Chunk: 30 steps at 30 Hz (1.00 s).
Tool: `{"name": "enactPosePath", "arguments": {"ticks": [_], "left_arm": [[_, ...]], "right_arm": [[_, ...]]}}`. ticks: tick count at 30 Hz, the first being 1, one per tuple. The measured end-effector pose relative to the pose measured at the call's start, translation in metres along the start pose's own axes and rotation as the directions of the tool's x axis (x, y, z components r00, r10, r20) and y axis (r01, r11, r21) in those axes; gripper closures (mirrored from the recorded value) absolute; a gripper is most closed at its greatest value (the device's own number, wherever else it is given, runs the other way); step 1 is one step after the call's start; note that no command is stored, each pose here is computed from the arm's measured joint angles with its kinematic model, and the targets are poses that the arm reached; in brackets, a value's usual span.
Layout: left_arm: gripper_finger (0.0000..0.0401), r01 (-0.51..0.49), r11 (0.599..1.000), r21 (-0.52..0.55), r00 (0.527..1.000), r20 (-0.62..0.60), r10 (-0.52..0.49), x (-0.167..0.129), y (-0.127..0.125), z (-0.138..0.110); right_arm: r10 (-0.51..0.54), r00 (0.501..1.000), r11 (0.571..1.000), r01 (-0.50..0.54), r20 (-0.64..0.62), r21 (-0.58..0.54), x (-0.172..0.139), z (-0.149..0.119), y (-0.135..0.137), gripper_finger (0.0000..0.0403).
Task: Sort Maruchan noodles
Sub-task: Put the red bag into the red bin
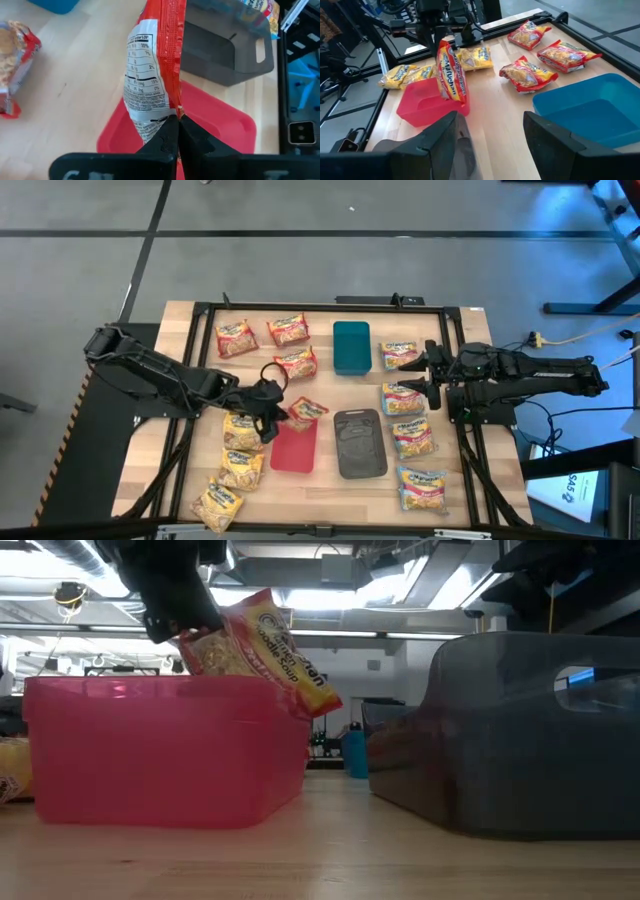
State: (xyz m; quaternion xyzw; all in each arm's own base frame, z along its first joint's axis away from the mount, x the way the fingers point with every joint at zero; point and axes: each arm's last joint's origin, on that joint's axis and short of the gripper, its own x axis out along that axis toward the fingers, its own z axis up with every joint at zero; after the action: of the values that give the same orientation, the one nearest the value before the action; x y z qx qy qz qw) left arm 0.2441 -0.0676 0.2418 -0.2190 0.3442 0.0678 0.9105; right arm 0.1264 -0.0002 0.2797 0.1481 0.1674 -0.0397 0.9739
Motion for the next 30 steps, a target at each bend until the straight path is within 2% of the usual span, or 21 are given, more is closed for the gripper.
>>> {"name": "enactPosePath", "arguments": {"ticks": [5, 17, 23, 30], "left_arm": [[0.0391, -0.032, 0.999, 0.031, 0.999, 0.015, 0.032, 0.0, 0.002, 0.0], [0.0318, -0.054, 0.997, 0.051, 0.998, -0.041, 0.056, 0.021, 0.001, -0.007], [0.0307, -0.036, 0.998, 0.046, 0.998, -0.04, 0.038, 0.023, 0.0, -0.006], [0.0306, -0.087, 0.996, 0.032, 0.994, -0.062, 0.089, 0.029, 0.004, -0.009]], "right_arm": [[0.0, 1.0, 1.0, 0.0, -0.001, 0.0, 0.0, 0.0, 0.0, 0.0178], [-0.001, 1.0, 1.0, 0.001, -0.004, -0.003, 0.0, 0.0, 0.0, 0.0178], [-0.001, 1.0, 1.0, 0.001, -0.006, -0.003, 0.0, -0.001, 0.0, 0.0178], [-0.001, 1.0, 1.0, 0.001, -0.007, -0.003, 0.0, -0.001, 0.0, 0.0178]]}}
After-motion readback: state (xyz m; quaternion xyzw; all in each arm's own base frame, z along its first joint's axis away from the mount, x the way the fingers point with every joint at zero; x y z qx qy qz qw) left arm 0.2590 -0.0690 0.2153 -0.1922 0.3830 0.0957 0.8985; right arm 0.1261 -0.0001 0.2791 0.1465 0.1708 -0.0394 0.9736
